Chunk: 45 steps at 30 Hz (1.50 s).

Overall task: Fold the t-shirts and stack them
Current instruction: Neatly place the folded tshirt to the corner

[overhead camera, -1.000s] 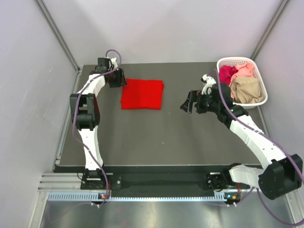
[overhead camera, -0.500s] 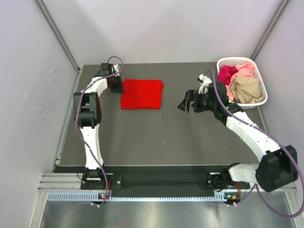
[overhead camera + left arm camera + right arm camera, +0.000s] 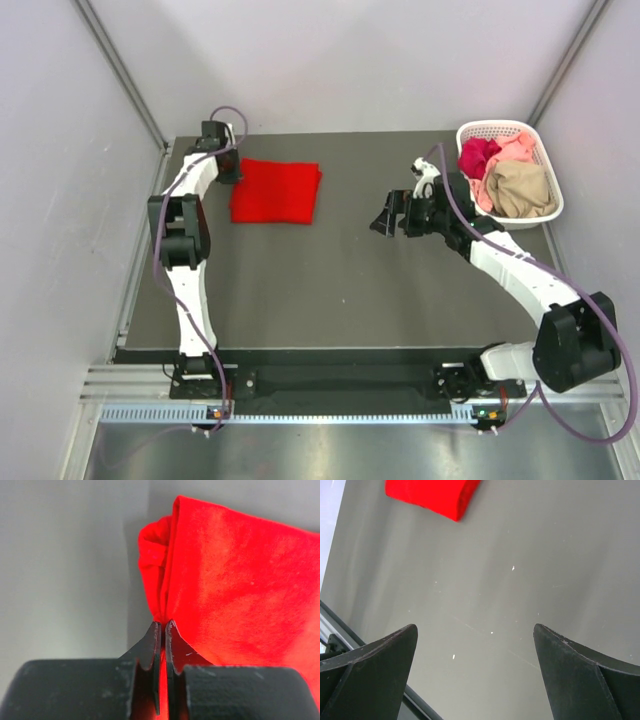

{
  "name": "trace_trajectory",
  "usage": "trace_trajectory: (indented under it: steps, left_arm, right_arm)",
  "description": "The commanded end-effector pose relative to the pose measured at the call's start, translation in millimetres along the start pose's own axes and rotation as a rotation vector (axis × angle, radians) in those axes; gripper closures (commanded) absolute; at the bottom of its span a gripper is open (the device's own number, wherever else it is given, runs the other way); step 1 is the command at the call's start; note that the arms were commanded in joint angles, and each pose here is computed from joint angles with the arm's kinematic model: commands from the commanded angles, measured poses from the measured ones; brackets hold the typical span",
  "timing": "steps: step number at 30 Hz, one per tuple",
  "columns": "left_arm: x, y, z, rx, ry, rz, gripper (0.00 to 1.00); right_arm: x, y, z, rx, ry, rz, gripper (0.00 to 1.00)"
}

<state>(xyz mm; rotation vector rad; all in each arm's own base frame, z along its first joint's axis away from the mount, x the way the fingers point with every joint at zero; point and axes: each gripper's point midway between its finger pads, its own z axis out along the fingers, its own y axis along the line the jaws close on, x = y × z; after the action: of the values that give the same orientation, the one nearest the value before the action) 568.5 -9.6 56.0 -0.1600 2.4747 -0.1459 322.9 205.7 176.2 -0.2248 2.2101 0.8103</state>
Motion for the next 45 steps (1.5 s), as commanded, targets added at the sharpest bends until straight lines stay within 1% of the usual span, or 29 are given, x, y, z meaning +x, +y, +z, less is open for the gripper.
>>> trace_trajectory:
  steps: [1,6,7,9,15,17,18,19,26,27,29,45]
  left_arm:
    - [-42.9,47.3,-19.4,-0.2,-0.106,0.036,1.0]
    - [-57.3,89.9,-24.9,-0.331,-0.15,0.06,1.0]
    - [-56.3,104.6,-24.0,-0.384,-0.145,0.052,1.0]
    - [-66.4,125.5,-29.3,-0.434,-0.171,0.025,1.0]
    - [-88.1,164.0,-19.4,-0.457,-0.274,-0.022,1.0]
    - [-91.0,169.6,-12.3,-0.457,-0.278,-0.027,1.0]
    - [-86.4,172.7,-3.6,-0.457,-0.263,-0.029,1.0]
    - [-93.2,173.7,-5.4,-0.461,-0.276,-0.006,1.0]
    - [-98.7,190.8,6.9,-0.493,-0.31,0.036,1.0]
    - [-94.6,194.0,11.3,-0.501,-0.299,0.046,1.0]
    - [-100.0,199.2,8.5,-0.524,-0.315,0.052,1.0]
    - [-104.3,220.5,0.6,-0.517,-0.349,-0.037,1.0]
  right_arm:
    - [-10.9,9.2,3.3,-0.045,-0.044,-0.023,0.0]
    - [-11.3,8.2,9.8,-0.054,-0.042,-0.027,0.0]
    - [-10.7,8.7,11.5,-0.059,-0.04,-0.031,0.0]
    - [-8.6,7.0,17.3,-0.064,-0.029,-0.03,0.0]
    - [-1.9,11.7,28.9,-0.123,-0.004,0.006,0.0]
    - [-0.1,11.6,31.5,-0.127,0.003,0.012,0.0]
    - [0.0,11.9,31.1,-0.128,0.006,0.01,0.0]
    - [1.1,11.0,31.9,-0.125,0.012,0.009,0.0]
    - [-4.0,11.5,35.6,-0.131,0.004,0.013,0.0]
    - [-2.8,11.2,36.2,-0.129,0.007,0.012,0.0]
    - [-1.0,8.1,38.0,-0.122,0.012,0.015,0.0]
    - [-0.7,9.6,40.1,-0.136,0.017,0.019,0.0]
